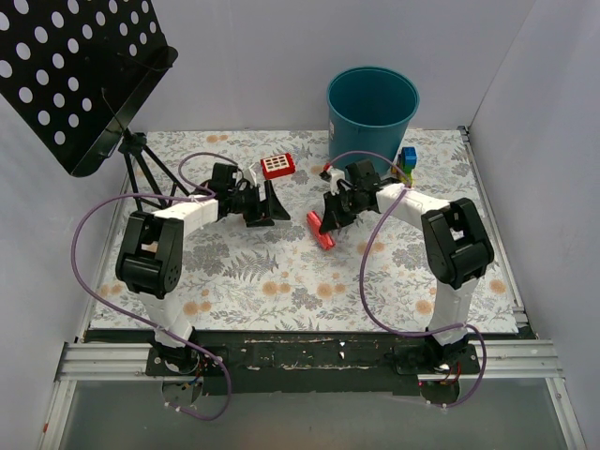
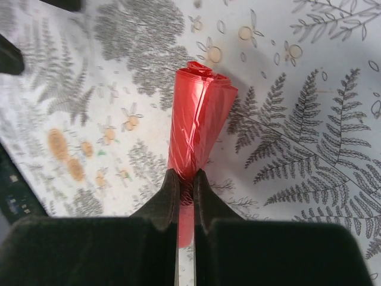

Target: Put the trash bags into the trash bin

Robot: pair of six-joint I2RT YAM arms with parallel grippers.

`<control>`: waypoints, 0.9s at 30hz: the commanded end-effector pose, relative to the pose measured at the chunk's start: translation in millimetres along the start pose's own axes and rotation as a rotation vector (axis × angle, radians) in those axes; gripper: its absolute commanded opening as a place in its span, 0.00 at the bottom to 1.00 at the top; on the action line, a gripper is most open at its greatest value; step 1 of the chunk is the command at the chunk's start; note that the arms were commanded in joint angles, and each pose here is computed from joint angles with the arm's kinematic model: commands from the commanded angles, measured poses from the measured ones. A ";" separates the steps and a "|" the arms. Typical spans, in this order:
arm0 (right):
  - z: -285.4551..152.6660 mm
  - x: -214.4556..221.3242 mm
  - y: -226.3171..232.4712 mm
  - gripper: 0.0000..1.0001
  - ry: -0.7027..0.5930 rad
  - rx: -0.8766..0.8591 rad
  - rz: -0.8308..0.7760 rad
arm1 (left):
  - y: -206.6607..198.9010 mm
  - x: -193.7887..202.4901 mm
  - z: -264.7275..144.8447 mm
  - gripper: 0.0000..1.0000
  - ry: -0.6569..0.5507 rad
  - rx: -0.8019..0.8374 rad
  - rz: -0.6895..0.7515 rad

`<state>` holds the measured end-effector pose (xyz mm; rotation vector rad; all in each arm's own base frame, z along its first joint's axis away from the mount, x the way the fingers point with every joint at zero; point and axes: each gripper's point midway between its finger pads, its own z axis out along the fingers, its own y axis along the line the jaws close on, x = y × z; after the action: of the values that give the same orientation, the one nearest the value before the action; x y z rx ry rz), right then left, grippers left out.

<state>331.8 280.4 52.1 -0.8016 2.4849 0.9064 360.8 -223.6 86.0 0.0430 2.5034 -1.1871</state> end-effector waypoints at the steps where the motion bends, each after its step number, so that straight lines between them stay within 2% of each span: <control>1: -42.6 -49.3 50.1 0.01 -0.157 -0.228 -0.036 | -64.0 -12.6 4.4 0.74 -0.077 0.208 0.263; 5: -53.3 -41.3 64.2 0.01 -0.171 -0.357 0.054 | -82.8 -5.6 11.7 0.73 -0.082 0.297 0.250; 9: -62.1 -38.1 65.9 0.01 -0.182 -0.418 0.073 | -92.5 -0.9 17.8 0.69 -0.074 0.335 0.249; 18: -72.9 -37.2 62.6 0.01 -0.206 -0.435 0.099 | -107.2 8.3 21.9 0.43 -0.028 0.415 0.260; 27: -77.8 -35.8 61.4 0.01 -0.217 -0.466 0.134 | -107.2 16.0 32.9 0.47 0.004 0.401 0.260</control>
<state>310.0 278.8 127.5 -0.5963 2.2893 1.5082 336.9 -313.0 143.0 0.4251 2.1423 -1.5418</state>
